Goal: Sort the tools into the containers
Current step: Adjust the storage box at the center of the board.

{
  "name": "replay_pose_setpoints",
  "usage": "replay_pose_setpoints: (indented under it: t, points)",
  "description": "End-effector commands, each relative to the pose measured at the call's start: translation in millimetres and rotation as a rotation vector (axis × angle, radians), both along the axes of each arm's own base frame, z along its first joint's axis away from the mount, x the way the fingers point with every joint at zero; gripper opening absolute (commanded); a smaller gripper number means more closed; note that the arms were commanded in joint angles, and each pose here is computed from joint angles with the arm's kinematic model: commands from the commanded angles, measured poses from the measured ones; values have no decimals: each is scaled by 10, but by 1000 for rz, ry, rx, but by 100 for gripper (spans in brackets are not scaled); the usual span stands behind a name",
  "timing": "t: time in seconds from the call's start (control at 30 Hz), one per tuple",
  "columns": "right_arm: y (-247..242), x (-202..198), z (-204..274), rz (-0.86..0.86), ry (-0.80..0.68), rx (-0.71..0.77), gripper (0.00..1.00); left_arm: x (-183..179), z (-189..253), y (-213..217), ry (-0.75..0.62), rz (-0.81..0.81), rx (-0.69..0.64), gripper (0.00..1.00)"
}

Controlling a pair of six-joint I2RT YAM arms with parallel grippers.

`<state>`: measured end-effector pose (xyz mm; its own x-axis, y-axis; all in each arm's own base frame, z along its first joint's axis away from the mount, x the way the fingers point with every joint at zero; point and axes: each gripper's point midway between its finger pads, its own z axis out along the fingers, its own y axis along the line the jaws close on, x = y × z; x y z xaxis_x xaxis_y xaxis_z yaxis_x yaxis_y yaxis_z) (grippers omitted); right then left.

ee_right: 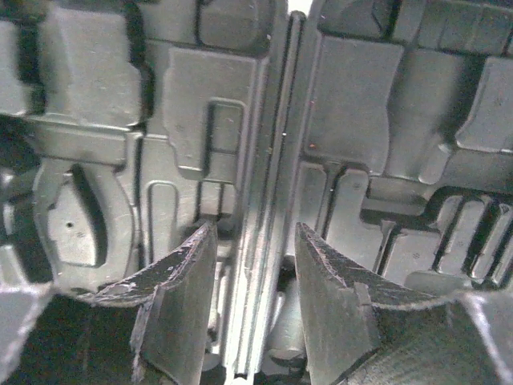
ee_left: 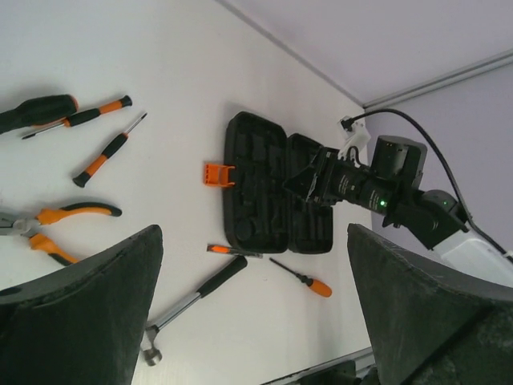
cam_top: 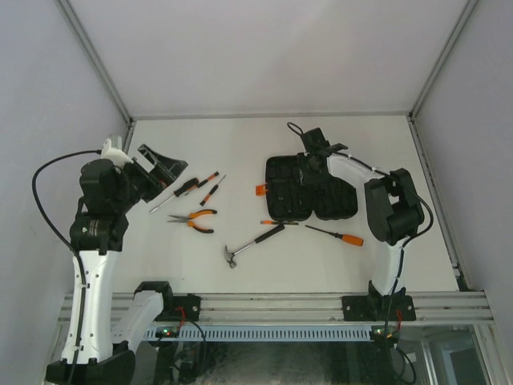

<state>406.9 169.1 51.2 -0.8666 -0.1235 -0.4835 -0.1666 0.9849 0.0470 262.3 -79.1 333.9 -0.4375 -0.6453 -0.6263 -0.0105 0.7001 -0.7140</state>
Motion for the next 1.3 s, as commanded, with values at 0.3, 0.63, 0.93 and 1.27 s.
replay_pose_setpoints:
  t: [0.3,0.63,0.93,1.27]
  points:
    - [24,62,-41,-2,2,-12,35,-42,-305,55,39,1,53,100]
    - [65,225,-127,9,13,0,21,-23,-589,54,109,-2,51,100]
    - [188,391,352,14,-82,78,37,-17,-772,98,148,16,68,100]
    - [284,255,1403,170,-300,183,53,133,-945,212,172,33,157,100]
